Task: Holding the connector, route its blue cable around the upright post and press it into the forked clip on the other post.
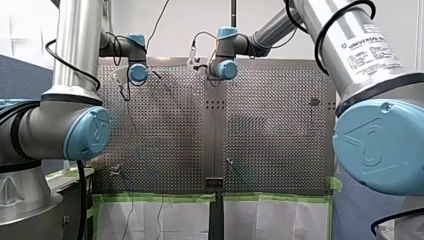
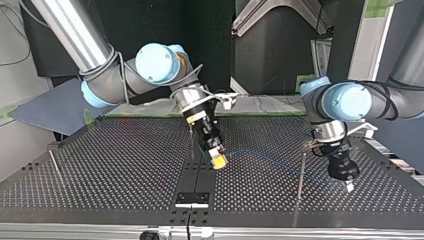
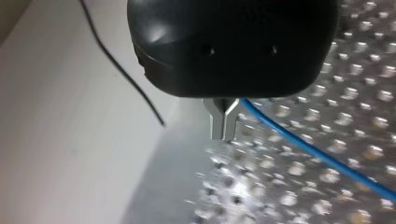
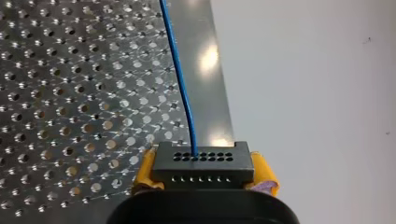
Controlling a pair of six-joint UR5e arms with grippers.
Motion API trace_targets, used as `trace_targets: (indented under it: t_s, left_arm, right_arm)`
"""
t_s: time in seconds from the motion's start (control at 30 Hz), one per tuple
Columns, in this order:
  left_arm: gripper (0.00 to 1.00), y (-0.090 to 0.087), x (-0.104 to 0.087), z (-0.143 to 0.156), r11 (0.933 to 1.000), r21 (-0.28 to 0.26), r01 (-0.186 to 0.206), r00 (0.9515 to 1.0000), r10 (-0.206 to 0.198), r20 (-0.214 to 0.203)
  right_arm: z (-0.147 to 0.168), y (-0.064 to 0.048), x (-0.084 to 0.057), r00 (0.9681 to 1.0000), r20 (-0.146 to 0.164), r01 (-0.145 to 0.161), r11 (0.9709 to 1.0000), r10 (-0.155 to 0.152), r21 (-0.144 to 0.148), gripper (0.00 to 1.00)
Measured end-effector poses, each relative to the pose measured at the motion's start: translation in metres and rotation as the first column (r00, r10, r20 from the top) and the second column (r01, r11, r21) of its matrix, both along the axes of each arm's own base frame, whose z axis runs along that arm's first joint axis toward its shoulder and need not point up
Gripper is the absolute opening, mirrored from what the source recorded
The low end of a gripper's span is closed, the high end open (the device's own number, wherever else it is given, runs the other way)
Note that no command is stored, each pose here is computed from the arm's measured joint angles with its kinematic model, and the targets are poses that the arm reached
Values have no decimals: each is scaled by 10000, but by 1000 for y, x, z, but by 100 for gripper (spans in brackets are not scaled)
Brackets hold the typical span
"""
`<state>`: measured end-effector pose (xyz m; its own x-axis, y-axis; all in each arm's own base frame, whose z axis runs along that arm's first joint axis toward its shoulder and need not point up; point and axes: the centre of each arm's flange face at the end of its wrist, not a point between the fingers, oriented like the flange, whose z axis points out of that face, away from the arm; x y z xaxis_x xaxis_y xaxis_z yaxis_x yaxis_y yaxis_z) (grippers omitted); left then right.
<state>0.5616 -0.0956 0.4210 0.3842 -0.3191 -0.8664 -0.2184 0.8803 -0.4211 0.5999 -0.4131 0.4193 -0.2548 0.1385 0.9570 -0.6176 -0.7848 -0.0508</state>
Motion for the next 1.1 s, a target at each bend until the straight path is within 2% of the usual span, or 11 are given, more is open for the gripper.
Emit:
trace_targets:
  t_s: [0.23,0.93,1.1]
  left_arm:
    - [0,3,10,-20,9998,-134,140,9995,-143,-272]
    - [0,3,11,-34,9975,-245,660,9974,-666,-269]
    - [0,2,18,-51,9962,-237,839,9946,-852,-587]
  right_arm:
    - [-17,-5,4,9998,-182,30,9999,-27,146,2]
    - [-49,-18,4,9982,-575,226,9985,-196,508,2]
    - [-54,-21,3,9975,-670,268,9978,-227,606,2]
